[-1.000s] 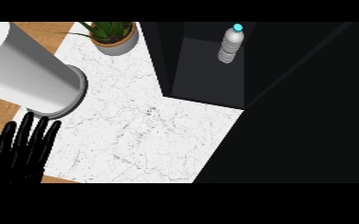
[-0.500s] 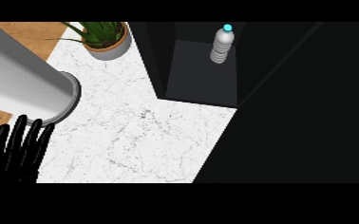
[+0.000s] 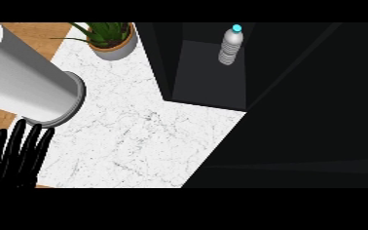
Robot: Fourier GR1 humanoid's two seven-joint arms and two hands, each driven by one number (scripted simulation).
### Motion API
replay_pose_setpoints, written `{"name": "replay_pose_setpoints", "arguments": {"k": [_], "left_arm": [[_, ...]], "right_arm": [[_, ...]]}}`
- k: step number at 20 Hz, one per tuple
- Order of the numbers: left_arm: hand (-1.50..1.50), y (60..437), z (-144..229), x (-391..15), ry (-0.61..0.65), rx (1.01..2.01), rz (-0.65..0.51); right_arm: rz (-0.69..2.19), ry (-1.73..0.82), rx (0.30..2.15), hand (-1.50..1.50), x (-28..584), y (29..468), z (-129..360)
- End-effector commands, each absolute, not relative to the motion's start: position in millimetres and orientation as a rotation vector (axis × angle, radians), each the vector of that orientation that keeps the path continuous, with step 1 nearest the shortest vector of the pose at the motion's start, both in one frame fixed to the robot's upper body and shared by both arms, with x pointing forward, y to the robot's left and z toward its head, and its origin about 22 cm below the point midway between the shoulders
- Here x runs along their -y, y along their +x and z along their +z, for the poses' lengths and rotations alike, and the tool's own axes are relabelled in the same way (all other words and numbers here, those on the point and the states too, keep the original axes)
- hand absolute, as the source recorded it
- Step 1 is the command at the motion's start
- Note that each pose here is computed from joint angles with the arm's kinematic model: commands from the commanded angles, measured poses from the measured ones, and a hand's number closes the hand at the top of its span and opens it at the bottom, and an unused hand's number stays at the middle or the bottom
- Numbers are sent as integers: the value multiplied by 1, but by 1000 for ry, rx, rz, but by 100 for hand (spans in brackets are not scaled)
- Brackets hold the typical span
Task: Pick up the bottled water, place it into the cabinet and close the cabinet
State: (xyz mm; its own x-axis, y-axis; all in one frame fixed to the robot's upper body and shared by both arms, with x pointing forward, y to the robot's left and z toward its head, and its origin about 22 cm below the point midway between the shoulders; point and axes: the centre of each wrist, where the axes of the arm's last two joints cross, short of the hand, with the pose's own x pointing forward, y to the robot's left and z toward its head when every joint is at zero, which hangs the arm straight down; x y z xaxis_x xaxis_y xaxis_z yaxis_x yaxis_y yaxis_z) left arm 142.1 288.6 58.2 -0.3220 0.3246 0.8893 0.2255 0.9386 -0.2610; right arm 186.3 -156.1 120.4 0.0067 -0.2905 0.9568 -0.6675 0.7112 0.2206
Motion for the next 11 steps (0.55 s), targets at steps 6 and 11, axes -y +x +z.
{"name": "replay_pose_setpoints", "arguments": {"k": [6,11], "left_arm": [[-150,143,50,-286,-437,1902,111],[-150,147,49,-287,-430,1900,118]], "right_arm": [[124,626,1534,150,112,286,134],[112,599,1514,150,77,340,162]]}}
